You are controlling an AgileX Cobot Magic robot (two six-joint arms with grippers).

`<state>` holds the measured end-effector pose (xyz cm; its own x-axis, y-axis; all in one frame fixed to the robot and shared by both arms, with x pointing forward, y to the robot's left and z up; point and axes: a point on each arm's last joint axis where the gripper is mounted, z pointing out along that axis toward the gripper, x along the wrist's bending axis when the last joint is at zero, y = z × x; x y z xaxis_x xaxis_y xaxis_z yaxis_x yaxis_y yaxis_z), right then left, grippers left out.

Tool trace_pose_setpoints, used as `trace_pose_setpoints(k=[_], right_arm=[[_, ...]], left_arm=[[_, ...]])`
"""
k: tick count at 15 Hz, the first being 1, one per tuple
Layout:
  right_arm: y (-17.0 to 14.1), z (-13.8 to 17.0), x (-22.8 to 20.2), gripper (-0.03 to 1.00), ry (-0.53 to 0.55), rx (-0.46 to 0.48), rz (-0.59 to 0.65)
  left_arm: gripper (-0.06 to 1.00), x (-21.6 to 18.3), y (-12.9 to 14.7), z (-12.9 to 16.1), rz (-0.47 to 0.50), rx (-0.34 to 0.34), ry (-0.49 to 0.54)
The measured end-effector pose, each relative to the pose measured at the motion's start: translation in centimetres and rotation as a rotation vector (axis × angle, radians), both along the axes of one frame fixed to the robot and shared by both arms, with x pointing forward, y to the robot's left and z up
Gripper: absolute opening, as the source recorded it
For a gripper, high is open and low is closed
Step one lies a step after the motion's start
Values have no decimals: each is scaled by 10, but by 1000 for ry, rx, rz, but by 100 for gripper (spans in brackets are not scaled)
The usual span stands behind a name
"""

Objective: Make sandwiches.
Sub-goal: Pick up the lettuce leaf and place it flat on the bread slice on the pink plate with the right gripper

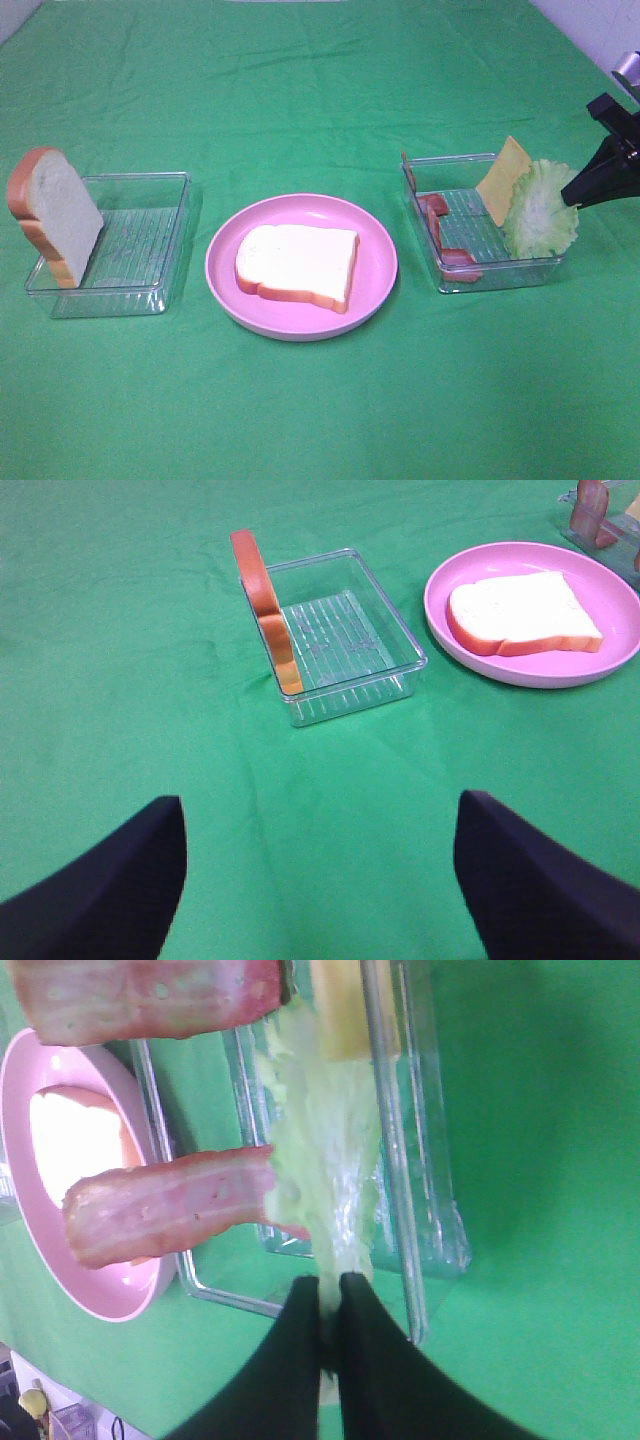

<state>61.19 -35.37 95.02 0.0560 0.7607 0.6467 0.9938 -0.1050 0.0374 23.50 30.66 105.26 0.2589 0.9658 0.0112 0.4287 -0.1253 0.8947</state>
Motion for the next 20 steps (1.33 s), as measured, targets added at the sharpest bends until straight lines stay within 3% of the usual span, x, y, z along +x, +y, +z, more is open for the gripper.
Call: trace_pose_setpoints(k=[5, 10, 14, 20], right_arm=[[7, 37, -9, 2, -74, 49, 37], [23, 90, -21, 2, -239, 58, 57], [92, 123, -39, 2, -328, 36, 269], [210, 127, -73, 2, -347, 74, 578]], left_arm=[[71, 0, 0, 0, 0, 0, 0], [71, 0, 0, 0, 0, 0, 0], [71, 0, 0, 0, 0, 0, 0], [71, 0, 0, 0, 0, 0, 0]])
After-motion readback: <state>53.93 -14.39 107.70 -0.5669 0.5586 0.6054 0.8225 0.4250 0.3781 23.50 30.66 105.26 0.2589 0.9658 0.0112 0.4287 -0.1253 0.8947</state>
